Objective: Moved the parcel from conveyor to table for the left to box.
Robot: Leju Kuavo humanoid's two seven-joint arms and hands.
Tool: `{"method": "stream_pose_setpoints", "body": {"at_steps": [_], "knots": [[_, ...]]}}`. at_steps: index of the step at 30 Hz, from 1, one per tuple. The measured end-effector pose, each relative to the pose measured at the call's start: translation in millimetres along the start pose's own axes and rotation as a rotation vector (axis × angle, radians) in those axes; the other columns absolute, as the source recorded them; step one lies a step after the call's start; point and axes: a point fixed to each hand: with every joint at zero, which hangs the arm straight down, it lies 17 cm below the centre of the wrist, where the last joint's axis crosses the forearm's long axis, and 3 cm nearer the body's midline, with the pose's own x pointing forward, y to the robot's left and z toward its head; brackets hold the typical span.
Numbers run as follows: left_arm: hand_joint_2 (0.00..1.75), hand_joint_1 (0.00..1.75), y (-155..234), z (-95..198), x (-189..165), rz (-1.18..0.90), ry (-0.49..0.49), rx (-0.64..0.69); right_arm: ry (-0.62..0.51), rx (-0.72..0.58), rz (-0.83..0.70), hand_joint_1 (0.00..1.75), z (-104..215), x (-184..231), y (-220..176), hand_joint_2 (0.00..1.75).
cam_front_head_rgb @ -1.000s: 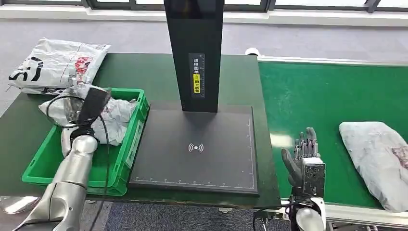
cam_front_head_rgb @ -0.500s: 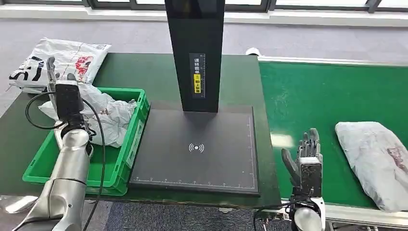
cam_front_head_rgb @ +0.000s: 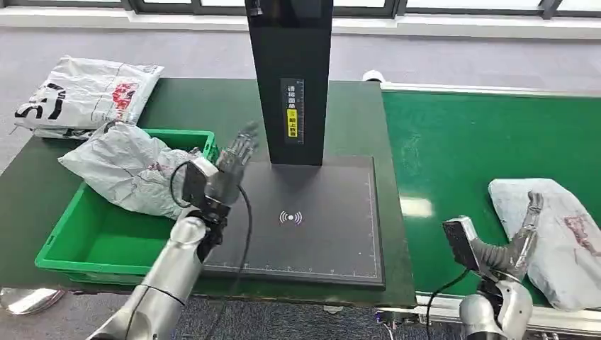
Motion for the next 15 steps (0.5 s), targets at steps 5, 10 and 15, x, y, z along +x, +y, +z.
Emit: {"method": "stream_pose_setpoints", "body": {"at_steps": [5,10,15], "knots": [[1.75,0.00,-49.6,7.3,-15.2,0.040,0.033,-0.098,0.206,0.042,0.229,0.00,4.4,-82.2,3.8,1.75],[1.75,0.00,-63.5,13.0,-25.0,0.043,0.055,-0.129,0.369,0.120,0.364,0.00,19.1,-150.4,14.0,1.75],[1.75,0.00,-68.5,16.1,-30.9,0.045,0.071,-0.139,0.402,0.165,0.389,0.00,26.4,-169.9,21.9,1.75]]}}
